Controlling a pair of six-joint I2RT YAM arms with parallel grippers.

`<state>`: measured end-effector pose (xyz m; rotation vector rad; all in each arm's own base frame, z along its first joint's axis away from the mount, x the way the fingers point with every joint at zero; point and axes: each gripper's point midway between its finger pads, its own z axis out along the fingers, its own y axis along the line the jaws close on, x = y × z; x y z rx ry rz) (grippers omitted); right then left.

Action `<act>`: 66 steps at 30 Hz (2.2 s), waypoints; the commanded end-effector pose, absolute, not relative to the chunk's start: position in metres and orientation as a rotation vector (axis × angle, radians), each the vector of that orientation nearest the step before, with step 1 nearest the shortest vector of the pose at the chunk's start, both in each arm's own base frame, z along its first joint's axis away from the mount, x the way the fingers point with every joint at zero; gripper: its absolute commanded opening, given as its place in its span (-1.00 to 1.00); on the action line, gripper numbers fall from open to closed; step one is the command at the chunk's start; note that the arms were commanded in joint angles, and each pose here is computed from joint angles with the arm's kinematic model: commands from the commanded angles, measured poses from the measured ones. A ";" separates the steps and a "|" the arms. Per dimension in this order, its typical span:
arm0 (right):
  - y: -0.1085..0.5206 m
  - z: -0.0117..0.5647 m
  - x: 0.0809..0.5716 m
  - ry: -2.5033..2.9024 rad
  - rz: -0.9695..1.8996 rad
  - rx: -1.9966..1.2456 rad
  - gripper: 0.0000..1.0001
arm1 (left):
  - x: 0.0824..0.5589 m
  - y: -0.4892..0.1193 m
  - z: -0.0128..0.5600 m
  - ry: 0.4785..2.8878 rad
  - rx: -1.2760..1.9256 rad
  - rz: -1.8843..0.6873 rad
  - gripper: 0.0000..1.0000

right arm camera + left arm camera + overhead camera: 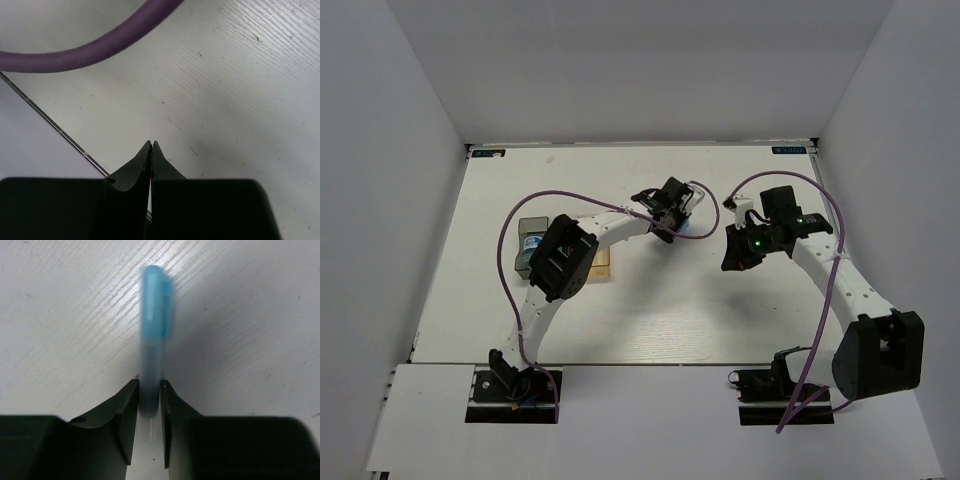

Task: Sort the stationery into containers
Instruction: Grab a piece of stationery with the left arm, then place the stationery into the container

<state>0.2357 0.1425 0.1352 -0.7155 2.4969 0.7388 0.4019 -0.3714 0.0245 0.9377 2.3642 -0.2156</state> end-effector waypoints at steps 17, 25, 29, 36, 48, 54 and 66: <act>0.149 0.133 0.224 2.501 0.922 -0.743 -1.00 | 0.382 -0.318 0.142 2.172 0.680 -0.209 -1.00; 0.151 0.128 0.223 2.531 0.970 -0.723 -1.00 | 0.364 -0.208 0.169 2.203 0.301 -0.132 -1.00; 0.151 0.126 0.223 2.543 0.977 -0.717 -1.00 | 0.355 -0.182 0.153 2.292 0.237 -0.051 -1.00; 0.148 0.123 0.225 2.562 0.977 -0.690 -0.97 | 0.347 -0.173 0.135 2.358 0.174 -0.019 -0.97; 0.147 0.124 0.225 2.561 1.011 -0.679 -0.29 | 0.347 -0.160 0.108 2.441 0.118 0.053 -0.05; 0.145 0.125 0.225 2.563 1.024 -0.664 -0.16 | 0.354 -0.163 0.115 2.439 0.116 0.053 0.44; 0.121 0.129 0.260 2.502 0.714 -0.422 0.67 | 0.278 -0.162 0.189 2.236 0.294 -0.302 0.69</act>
